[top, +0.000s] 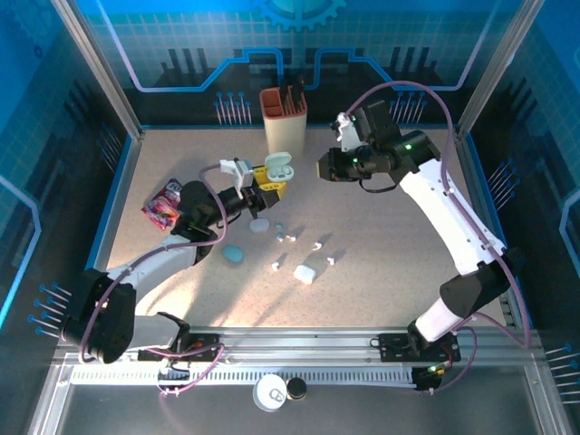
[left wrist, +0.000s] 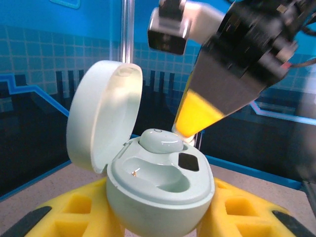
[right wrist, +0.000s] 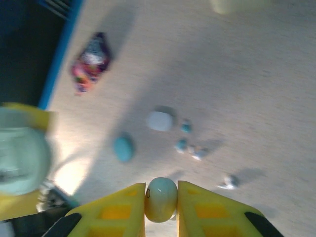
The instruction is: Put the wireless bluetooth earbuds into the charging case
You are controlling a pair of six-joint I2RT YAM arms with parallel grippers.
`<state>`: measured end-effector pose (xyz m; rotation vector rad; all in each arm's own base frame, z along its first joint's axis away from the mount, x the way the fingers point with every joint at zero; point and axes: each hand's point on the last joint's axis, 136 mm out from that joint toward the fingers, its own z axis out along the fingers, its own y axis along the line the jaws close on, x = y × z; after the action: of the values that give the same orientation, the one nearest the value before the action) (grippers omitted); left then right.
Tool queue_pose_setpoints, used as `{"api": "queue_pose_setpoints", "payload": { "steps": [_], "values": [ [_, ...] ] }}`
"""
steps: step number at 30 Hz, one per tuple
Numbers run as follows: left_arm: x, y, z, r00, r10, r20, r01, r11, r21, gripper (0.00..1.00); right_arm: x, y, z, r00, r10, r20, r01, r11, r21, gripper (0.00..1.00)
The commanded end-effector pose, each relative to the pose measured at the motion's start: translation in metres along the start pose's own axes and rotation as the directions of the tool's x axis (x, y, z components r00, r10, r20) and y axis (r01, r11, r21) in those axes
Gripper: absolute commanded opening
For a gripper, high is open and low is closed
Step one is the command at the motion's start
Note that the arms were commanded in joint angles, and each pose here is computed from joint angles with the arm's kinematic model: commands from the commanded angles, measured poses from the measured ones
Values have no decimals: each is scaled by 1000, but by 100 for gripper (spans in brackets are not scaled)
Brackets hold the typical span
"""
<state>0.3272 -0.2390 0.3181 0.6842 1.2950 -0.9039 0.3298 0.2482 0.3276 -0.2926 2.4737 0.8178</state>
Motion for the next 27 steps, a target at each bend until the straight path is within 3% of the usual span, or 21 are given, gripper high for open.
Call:
{"api": "queue_pose_setpoints", "payload": {
  "steps": [1, 6, 12, 27],
  "values": [
    [-20, 10, 7, 995, 85, 55, -82, 995, -57, 35, -15, 67, -16, 998, -35, 44, 44, 969, -244, 19],
    [-19, 13, 10, 994, 91, 57, -87, 994, -72, 35, -27, 105, -12, 995, -73, 65, 91, 938, -334, 19],
    [-23, 13, 11, 993, 103, 65, -97, 992, -81, 35, -31, 119, 7, 994, -101, 44, 110, 930, -350, 18],
    [-26, 14, 10, 994, 93, 50, -87, 991, -103, 35, -22, 87, 42, 995, -99, -19, 91, 967, -238, 18]
  ]
}}
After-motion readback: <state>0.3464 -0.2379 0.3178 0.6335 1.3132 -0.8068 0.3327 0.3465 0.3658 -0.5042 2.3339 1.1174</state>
